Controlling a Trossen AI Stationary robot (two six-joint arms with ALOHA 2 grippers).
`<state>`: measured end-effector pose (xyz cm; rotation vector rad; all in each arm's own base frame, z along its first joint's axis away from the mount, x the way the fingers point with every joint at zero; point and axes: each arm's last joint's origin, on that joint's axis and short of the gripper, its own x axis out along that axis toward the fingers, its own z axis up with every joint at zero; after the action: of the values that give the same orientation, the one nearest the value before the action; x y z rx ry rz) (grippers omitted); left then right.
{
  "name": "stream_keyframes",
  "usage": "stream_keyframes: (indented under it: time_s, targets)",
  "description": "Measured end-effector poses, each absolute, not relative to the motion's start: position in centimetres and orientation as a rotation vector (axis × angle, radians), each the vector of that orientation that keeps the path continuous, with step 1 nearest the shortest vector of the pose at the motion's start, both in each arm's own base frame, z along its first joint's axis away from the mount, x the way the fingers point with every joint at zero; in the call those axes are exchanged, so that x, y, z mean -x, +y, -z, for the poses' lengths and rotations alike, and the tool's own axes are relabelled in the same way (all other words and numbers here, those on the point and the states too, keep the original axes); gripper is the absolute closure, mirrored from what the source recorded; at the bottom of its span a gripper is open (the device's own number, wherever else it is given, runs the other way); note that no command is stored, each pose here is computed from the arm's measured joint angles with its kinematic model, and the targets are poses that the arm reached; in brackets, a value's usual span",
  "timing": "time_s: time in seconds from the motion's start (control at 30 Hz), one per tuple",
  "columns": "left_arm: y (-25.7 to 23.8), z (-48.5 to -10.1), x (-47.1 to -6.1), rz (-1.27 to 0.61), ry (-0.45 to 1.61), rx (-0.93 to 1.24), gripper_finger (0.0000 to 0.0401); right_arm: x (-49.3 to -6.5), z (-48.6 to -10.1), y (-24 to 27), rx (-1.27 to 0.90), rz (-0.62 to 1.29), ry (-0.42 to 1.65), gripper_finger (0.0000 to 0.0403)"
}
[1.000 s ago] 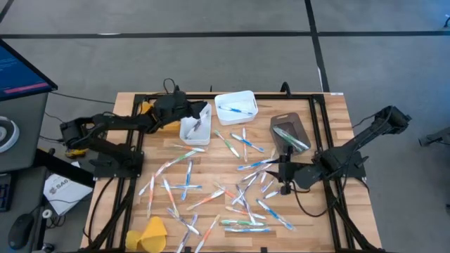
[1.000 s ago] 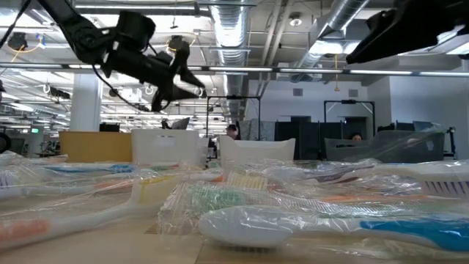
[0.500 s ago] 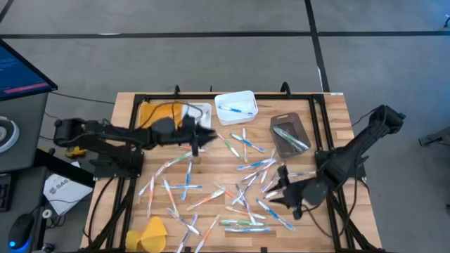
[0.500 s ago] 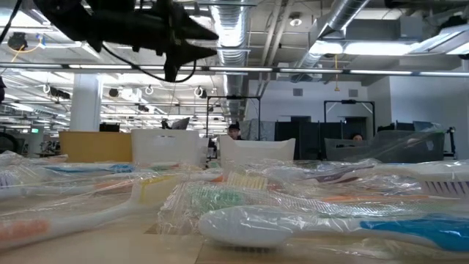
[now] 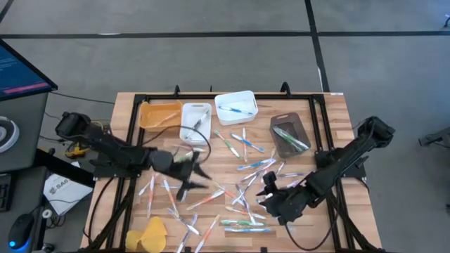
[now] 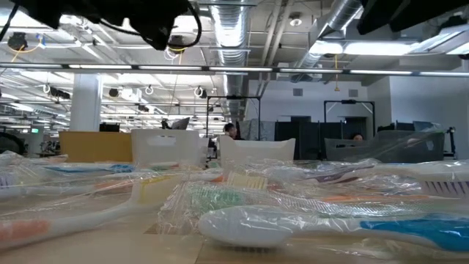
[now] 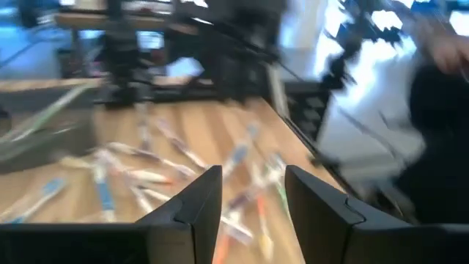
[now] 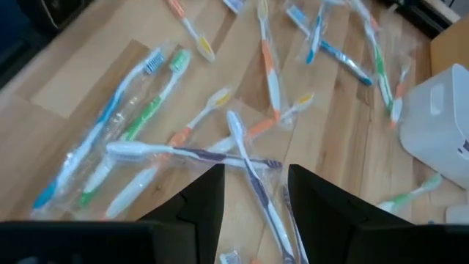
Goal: Pick & Place Toothbrushes
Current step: Put the orange toothbrush into the yellow bin
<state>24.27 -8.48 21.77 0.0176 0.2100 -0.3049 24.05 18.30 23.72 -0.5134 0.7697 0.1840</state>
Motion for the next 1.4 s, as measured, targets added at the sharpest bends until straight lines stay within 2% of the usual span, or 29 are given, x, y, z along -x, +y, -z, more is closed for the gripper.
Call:
stream_keyframes:
  time_s: [0.27,0.37,0.47,0.67,0.93,1.1,1.27,1.4]
  targets:
    - [-11.4,-17.5,-24.8,0.322,0.347,-0.268,0.0256,-24.5,-23.9,17.6,0.482,-0.151,0.773,0.0258]
    - [-11.6,-15.6,-25.2,0.31,0.425,-0.269,0.0256,-24.6,-23.9,17.5,0.48,-0.147,0.774,0.0258]
    - [-11.7,-14.4,-25.8,0.28,0.485,-0.177,0.0256,-24.6,-23.9,17.5,0.481,-0.147,0.774,0.0258]
    - [-11.6,-14.1,-26.3,0.242,0.546,-0.056,0.0256,-24.6,-23.9,17.5,0.48,-0.148,0.774,0.0258]
    - [-9.7,-13.1,-26.3,0.097,0.717,0.149,0.0256,-24.6,-23.9,17.5,0.48,-0.148,0.774,0.0258]
    - [-9.2,-13.1,-26.5,0.129,0.735,0.183,0.0256,-24.6,-23.9,17.5,0.48,-0.148,0.774,0.0258]
    - [-9.2,-13.1,-26.5,0.159,0.733,0.14,0.0256,-24.6,-23.9,17.5,0.48,-0.148,0.773,0.0258]
    - [-9.0,-13.2,-26.7,0.163,0.691,-0.068,0.0256,-24.6,-23.9,17.5,0.48,-0.148,0.773,0.0258]
